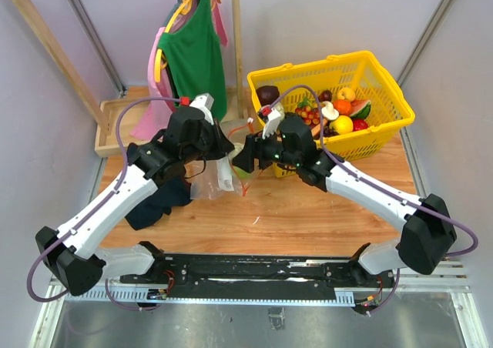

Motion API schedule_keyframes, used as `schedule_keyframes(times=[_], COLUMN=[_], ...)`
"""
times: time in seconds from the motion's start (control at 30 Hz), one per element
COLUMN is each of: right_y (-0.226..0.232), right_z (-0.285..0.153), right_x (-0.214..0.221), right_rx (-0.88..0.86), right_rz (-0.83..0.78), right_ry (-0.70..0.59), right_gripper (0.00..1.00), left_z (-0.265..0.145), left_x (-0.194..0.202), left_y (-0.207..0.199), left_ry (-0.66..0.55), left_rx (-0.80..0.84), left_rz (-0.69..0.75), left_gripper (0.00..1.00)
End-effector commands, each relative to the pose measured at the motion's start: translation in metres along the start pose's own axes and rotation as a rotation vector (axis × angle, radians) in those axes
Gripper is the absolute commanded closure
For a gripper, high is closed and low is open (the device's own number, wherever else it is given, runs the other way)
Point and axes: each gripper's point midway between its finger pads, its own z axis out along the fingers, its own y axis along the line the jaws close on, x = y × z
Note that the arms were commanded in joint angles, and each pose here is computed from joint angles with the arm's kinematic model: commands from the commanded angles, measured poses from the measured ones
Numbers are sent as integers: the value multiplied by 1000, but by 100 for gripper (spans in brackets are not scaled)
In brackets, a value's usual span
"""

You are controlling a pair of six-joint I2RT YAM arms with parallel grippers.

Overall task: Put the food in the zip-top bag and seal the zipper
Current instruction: Place the fake vegetable in the zipper food storage bag.

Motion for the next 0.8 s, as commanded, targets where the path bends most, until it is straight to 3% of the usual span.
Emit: schedule_keyframes(times=[0.0, 0.37, 0.57, 0.77], right_y=[26, 41, 39, 32], right_z=[-3, -33, -45, -29], right_x=[-29, -54, -64, -56], right_rx=[-74, -82, -39, -27], right_rz=[-68, -166, -236, -196], right_ry=[-73, -113, -99, -73], right_gripper=[31, 14, 12, 10], left_z=[-10, -12, -17, -29], left_x=[-16, -20, -28, -26], left_y=[-9, 3, 1, -20], left_ry=[-85, -160, -205, -203], left_rx=[57, 38, 56, 176], left_rz=[2, 43, 81, 47], left_gripper=[99, 99, 100, 100])
